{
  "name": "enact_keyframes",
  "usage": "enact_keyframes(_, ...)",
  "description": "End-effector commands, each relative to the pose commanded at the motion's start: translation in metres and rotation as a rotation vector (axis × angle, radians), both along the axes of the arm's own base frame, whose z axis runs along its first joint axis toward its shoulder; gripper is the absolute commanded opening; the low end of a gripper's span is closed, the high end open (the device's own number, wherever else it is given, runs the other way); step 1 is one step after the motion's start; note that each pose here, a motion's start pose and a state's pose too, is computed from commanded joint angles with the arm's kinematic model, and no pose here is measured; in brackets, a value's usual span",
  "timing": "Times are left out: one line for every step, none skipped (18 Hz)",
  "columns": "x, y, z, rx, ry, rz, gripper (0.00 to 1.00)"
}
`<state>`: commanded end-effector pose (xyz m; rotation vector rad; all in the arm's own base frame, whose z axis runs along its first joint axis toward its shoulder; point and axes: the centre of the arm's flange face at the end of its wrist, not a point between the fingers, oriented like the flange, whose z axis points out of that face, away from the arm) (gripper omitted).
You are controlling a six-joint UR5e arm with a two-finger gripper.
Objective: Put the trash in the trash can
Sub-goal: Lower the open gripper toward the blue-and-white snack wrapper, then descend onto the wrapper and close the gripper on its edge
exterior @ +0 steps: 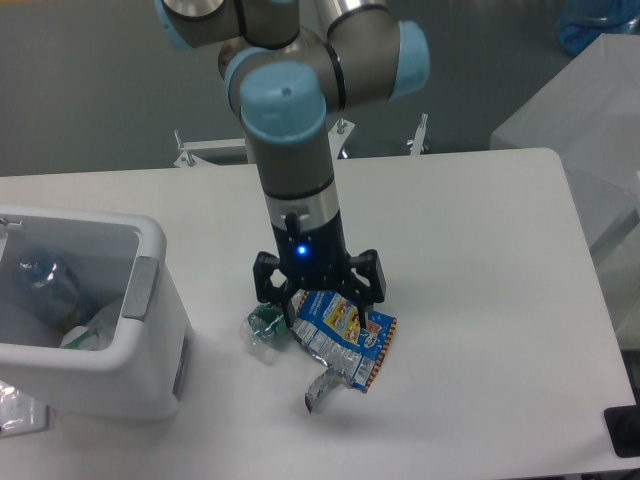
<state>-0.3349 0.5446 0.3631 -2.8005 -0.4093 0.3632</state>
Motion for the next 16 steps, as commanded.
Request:
enact_keyframes(-0.002, 0.002, -0.015, -0.02, -0.013, 0.002, 1.0)
enact_keyframes(-0.006, 0.004, -0.026, -0.042, -0.011, 0.005, 1.0)
enact_keyframes(-0.009, 0.008, -0.034, -0.055, -0.009, 0.007, 1.0)
enact_keyframes(-0.014, 0.013, -0.043, -0.063, -0.017, 0.007, 1.0)
enact_keyframes(-0.02, 0.019, -0.051, -0.067, -0.021, 0.007, 1.0)
enact_keyframes(-0.024, 0.025, -0.06, -0.076, -0.027, 0.007, 1.0)
enact_keyframes(-0.028, 0.029, -0.074, -0.089, -0.04, 0.007, 1.0)
enact_keyframes(-0.03, 0.031, -0.084, -0.098, -0.048, 0.006, 1.0)
enact_keyframes(-0.032, 0.034, -0.09, -0.103, -0.052, 0.006, 1.0)
enact_keyframes(-0.035, 0.036, -0.099, -0.109, -0.058, 0.006, 1.0)
enact_keyframes(-0.038, 0.04, -0.108, -0.116, -0.063, 0.006, 1.0)
enact_keyframes(-0.041, 0.042, -0.117, -0.128, -0.066, 0.008, 1.0)
enact_keyframes(-0.042, 0.042, -0.125, -0.145, -0.065, 0.01, 1.0)
enact_keyframes(-0.042, 0.04, -0.129, -0.158, -0.063, 0.012, 1.0)
enact_keyframes(-0.041, 0.04, -0.13, -0.165, -0.061, -0.002, 1.0)
enact_keyframes(-0.039, 0.041, -0.13, -0.17, -0.058, -0.023, 1.0)
